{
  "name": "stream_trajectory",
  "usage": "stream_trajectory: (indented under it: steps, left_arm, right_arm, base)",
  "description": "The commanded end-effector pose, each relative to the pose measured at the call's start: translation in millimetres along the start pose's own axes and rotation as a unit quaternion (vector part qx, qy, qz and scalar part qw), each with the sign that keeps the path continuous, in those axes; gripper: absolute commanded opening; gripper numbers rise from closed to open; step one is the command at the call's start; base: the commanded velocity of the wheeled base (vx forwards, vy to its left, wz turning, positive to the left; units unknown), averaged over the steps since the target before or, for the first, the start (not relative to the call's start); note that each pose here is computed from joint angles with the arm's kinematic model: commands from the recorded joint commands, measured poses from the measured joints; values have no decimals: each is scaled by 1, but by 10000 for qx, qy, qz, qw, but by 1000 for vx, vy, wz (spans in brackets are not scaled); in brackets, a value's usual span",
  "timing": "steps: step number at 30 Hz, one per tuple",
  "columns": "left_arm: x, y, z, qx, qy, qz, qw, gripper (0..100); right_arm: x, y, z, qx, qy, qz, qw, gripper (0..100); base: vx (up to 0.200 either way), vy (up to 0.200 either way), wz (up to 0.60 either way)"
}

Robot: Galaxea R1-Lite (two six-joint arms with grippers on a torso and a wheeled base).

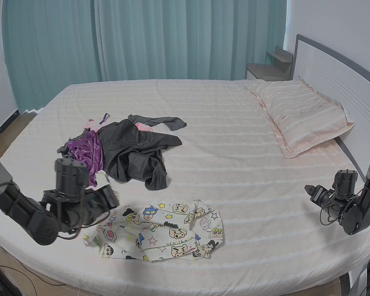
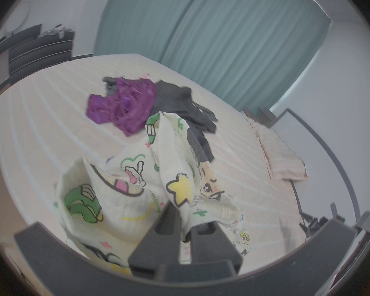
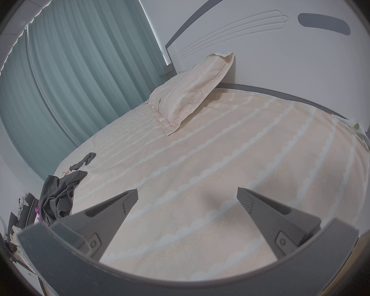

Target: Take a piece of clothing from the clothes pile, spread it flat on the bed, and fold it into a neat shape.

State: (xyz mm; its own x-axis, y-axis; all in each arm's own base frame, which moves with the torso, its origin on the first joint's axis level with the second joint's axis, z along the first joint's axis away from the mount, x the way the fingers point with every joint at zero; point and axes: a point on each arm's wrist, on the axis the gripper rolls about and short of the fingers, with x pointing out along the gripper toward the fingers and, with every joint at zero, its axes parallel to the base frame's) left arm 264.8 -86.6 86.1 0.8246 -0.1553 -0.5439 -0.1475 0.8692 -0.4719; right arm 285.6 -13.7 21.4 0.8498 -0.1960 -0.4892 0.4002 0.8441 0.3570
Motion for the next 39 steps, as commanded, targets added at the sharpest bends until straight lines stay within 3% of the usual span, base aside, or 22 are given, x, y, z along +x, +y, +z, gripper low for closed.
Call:
stream_trajectory:
  steps: [1,3,7,14,25,26,39]
  left_arm:
    - [43,-70,-63,551,680,-186,9960,0]
    - [43,-91,-65,387,738,-381,9958,0]
    - [49,-115,-70,223,901,-540,9942,0]
    - [66,-123,-90,264,1027,-587,9926,0]
    - [79,-131,-102,208,860,-906,9919,0]
    - [79,-131,-102,206,855,-912,9919,100]
    - [70,-121,-107,318,942,-744,9923,100]
  right_arm:
    - [0,0,-1,-8,5,2,10000,100]
    - [1,0,-1,-11,18,-6,10000,100]
    - [1,0,-1,-11,15,-12,10000,100]
    - [1,0,-3,-24,46,-15,10000,100]
    - [2,1,-5,-50,77,-2,10000,100]
    - [2,2,-5,-50,82,10,10000,100]
    - [1,3,-7,-77,113,23,9999,100]
  base:
    - [0,0,0]
    - [0,0,0]
    - [0,0,0]
    - [0,0,0]
    - [0,0,0]
    - [0,0,0]
    - [0,0,0]
